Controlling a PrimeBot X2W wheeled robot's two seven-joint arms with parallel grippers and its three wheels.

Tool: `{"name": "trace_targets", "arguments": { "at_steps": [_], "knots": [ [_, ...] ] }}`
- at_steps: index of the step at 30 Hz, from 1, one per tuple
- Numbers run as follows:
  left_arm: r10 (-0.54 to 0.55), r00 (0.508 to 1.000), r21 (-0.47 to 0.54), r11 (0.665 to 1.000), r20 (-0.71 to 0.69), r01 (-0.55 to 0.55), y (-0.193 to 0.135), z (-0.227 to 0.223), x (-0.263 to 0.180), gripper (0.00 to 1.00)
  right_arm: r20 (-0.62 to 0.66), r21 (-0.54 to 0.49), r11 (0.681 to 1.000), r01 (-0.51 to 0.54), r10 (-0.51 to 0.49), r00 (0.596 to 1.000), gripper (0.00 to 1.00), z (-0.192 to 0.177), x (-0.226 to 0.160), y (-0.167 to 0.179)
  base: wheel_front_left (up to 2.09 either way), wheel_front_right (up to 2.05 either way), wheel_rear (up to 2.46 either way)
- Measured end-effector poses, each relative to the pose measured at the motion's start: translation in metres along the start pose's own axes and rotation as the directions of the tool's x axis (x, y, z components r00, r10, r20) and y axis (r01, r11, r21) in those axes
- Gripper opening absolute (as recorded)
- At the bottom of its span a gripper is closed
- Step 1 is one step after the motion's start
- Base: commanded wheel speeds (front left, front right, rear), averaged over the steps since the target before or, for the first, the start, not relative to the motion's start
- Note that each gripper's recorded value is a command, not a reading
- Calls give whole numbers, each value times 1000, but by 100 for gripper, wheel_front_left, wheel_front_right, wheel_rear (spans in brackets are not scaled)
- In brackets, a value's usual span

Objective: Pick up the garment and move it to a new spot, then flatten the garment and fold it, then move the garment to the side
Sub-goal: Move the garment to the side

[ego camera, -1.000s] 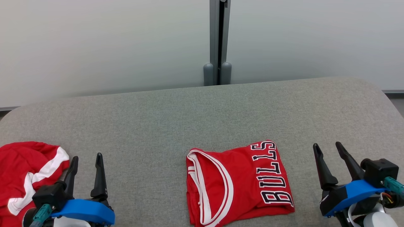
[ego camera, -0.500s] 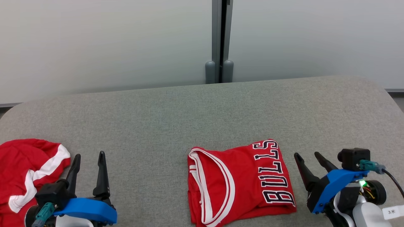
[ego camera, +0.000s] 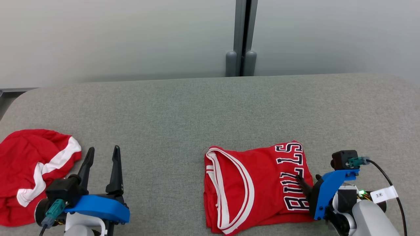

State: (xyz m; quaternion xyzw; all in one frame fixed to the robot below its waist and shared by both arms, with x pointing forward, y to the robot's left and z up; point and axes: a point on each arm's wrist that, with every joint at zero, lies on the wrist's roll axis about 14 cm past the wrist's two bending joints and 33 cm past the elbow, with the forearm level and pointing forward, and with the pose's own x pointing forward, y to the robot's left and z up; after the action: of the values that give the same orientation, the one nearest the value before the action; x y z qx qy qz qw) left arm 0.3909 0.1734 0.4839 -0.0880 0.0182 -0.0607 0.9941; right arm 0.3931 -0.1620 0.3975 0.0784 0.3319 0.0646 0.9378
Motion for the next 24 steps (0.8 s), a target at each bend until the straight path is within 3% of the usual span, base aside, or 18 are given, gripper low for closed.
{"name": "trace_targets", "arguments": {
  "at_steps": [10,11,12,17,24],
  "knots": [
    [-5,1000,4,1000,-8,5,2,-2,6,100,-189,-1,1000,-29,29,981,100,-26,14,7,0,0,0],
    [-4,1000,4,1000,-10,4,2,-3,6,100,-196,-13,999,-33,30,980,42,-27,15,7,0,0,0],
    [-3,1000,3,1000,-14,3,3,-4,6,100,-197,-30,999,-35,29,980,0,-26,16,6,0,0,0],
    [-8,1000,1,1000,-26,8,2,-9,14,100,-156,-167,985,-47,20,987,0,-6,18,0,0,0,0],
    [-61,997,-17,998,-44,60,-13,-20,41,100,4,-348,937,42,-43,999,0,72,15,-40,0,0,0]
  ]
}}
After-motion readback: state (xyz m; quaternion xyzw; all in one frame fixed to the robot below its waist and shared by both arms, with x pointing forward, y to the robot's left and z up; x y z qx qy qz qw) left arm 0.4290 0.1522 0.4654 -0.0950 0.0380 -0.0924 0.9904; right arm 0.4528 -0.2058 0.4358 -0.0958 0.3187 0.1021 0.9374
